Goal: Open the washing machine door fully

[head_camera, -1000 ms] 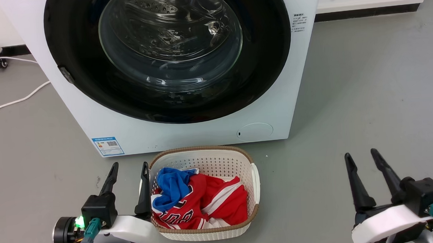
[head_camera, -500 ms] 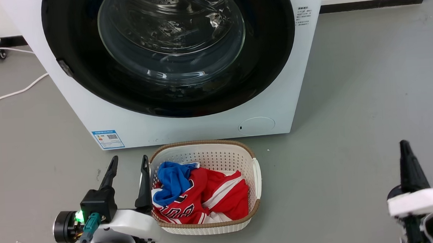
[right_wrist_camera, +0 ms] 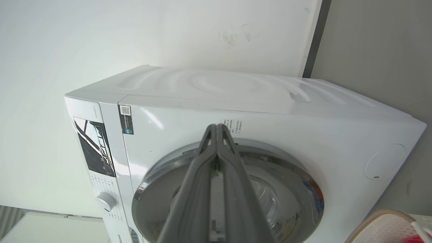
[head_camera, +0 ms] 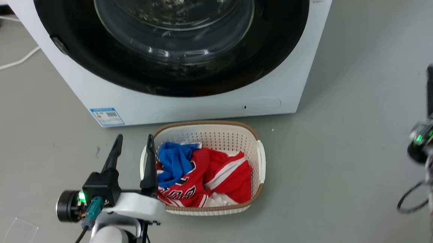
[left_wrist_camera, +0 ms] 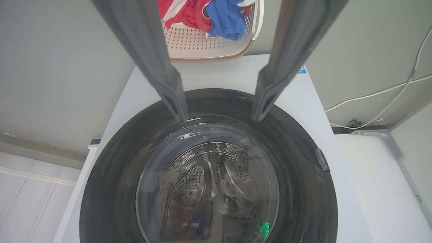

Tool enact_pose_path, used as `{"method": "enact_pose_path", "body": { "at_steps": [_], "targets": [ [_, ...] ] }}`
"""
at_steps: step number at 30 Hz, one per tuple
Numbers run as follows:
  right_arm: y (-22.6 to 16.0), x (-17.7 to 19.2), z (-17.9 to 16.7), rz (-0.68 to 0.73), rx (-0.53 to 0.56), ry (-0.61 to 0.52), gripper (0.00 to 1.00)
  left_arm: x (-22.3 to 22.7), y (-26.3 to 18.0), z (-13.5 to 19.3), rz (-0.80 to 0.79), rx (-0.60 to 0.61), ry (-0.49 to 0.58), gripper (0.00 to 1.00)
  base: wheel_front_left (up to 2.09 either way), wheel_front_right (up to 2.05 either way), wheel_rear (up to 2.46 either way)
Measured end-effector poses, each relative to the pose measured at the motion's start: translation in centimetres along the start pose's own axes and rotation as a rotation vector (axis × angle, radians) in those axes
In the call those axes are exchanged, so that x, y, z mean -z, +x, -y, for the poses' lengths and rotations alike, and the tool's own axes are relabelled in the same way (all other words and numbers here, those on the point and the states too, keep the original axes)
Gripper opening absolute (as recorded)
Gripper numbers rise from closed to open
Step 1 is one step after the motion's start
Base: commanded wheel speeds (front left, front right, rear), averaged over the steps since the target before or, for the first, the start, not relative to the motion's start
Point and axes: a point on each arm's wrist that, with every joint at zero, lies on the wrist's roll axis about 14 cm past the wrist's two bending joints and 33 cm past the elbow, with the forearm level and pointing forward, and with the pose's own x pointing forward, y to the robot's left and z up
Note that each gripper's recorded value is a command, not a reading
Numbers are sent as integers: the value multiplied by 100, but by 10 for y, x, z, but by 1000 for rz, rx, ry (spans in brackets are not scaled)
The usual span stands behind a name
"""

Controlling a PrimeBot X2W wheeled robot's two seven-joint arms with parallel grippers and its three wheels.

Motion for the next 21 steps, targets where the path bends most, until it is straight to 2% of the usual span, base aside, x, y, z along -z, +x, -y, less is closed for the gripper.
{"method": "enact_pose_path", "body": {
  "at_steps": [2,6,11,16,21],
  "targets": [
    [20,-2,-12,-24,-26,58,0,-3,7,1,15,6,0,100,0,0,0],
    [54,0,-26,-113,-40,4,0,-1,17,1,20,12,-1,100,0,0,0],
    [95,20,-49,-251,-57,-110,0,2,26,-3,24,6,-2,100,0,0,0],
    [123,60,-63,-441,-61,-271,0,12,34,-6,8,-1,-3,100,0,0,0],
    [140,98,-61,-587,-46,-404,0,23,43,-9,-7,-2,-4,100,0,0,0]
  ]
}}
